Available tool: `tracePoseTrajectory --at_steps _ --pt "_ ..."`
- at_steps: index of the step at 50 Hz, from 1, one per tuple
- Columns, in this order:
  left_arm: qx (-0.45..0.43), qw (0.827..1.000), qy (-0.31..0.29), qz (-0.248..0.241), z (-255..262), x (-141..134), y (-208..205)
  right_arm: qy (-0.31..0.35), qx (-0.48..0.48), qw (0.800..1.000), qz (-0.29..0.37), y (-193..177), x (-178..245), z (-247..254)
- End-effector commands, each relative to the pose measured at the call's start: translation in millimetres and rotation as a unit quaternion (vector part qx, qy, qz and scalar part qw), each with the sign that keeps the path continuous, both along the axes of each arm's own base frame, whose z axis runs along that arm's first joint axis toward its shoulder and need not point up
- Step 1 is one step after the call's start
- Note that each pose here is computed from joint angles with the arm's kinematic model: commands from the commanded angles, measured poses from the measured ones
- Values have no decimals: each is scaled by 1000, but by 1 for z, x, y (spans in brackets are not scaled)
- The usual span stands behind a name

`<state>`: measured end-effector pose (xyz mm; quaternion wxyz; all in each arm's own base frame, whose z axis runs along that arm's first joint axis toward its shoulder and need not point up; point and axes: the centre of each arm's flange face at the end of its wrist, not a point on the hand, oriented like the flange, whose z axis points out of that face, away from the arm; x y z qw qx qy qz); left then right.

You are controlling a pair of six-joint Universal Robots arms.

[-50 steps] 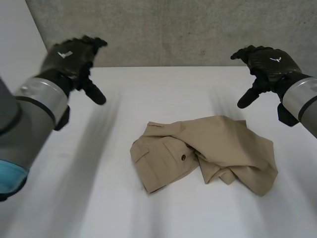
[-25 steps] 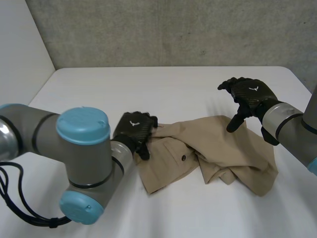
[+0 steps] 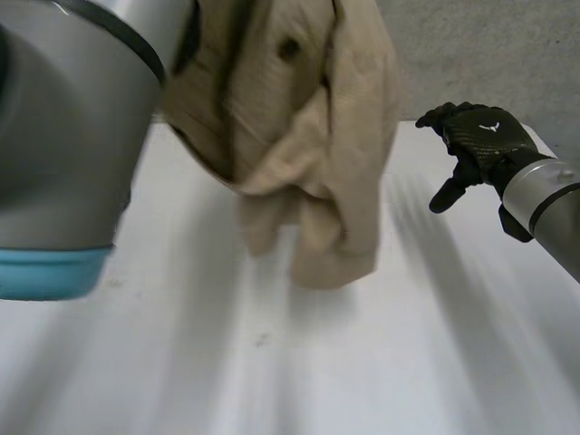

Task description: Fold the shorts.

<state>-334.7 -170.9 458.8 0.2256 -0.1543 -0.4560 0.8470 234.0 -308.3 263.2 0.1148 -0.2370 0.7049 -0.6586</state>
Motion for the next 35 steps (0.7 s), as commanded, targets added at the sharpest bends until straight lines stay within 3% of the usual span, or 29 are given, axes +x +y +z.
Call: tracePoseTrajectory --at_steps 1,8,19,28,35 --pt "0 1000 13 9 5 4 0 -1 -5 1000 0 0 0 4" --pt "25 999 0 24 -13 1 -7 -2 -9 1000 0 1 0 7" --pt "116 988 -90 38 -94 -10 -23 -3 -10 1000 2 2 0 8" --pt "133 984 -91 81 -95 19 -41 -4 -12 1000 0 2 1 9" --pt "175 977 -83 86 -94 38 -41 -14 -36 999 -20 3 -3 28"
